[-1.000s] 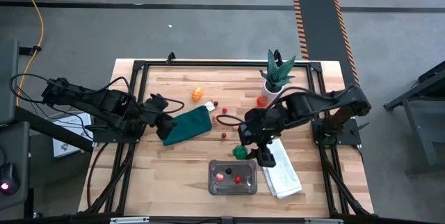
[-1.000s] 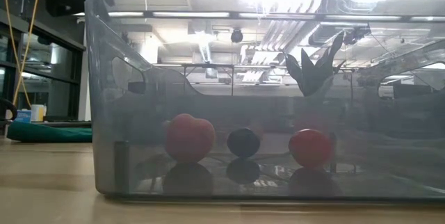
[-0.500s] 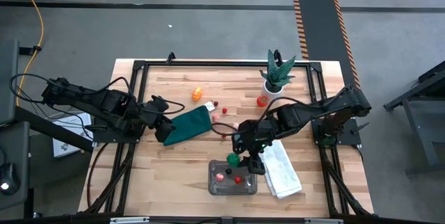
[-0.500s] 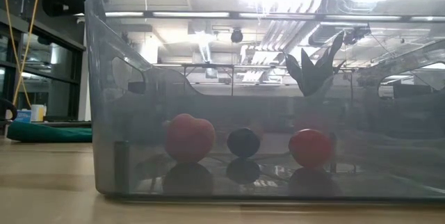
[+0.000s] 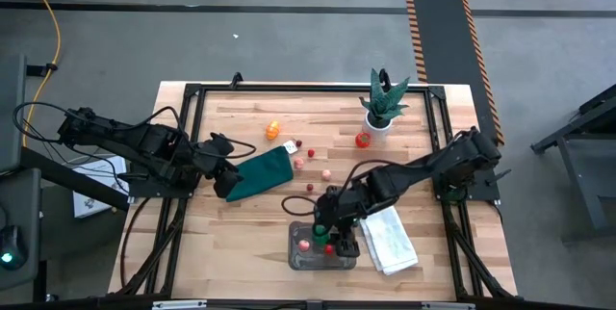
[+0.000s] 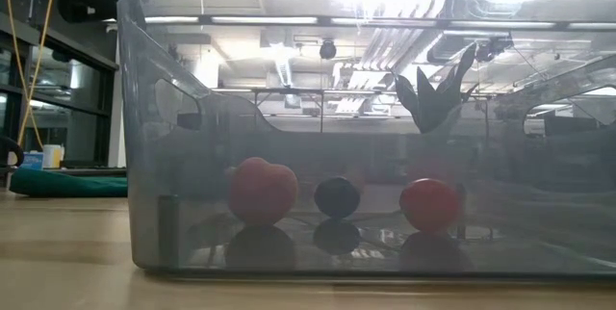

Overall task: Pick and placing Produce into tupperware
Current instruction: Put the green bell pepper into the black bin

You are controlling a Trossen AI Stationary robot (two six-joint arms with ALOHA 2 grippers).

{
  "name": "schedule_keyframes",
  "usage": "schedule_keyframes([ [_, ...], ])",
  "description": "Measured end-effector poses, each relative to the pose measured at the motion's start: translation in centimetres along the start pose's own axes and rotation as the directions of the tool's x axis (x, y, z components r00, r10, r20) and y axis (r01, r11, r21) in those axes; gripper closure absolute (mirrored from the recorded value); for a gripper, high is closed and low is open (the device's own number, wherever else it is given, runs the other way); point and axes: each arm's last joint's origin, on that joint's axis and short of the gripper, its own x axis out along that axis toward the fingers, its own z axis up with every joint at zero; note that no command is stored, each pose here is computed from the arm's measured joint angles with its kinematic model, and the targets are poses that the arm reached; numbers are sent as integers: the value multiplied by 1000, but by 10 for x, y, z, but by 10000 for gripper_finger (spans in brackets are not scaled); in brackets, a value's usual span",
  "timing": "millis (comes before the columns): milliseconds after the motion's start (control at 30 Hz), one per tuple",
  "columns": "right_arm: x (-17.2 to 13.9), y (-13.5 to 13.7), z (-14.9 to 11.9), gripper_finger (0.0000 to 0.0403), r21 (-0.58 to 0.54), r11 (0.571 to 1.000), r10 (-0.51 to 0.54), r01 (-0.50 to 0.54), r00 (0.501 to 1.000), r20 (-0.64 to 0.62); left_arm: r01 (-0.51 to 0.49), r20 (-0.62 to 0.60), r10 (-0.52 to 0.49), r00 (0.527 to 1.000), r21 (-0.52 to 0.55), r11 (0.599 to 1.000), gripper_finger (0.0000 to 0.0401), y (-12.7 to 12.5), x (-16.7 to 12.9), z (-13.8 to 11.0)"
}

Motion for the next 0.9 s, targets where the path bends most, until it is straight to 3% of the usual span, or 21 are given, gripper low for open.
schedule_keyframes([
  [233,14,-2,-1,181,27,997,-76,76,997,-17,0,0,0,1000,20,1000,242,0,0,0],
  [900,81,-11,-15,181,115,978,-150,175,968,-204,14,-27,-12,1000,92,996,242,0,0,-1],
])
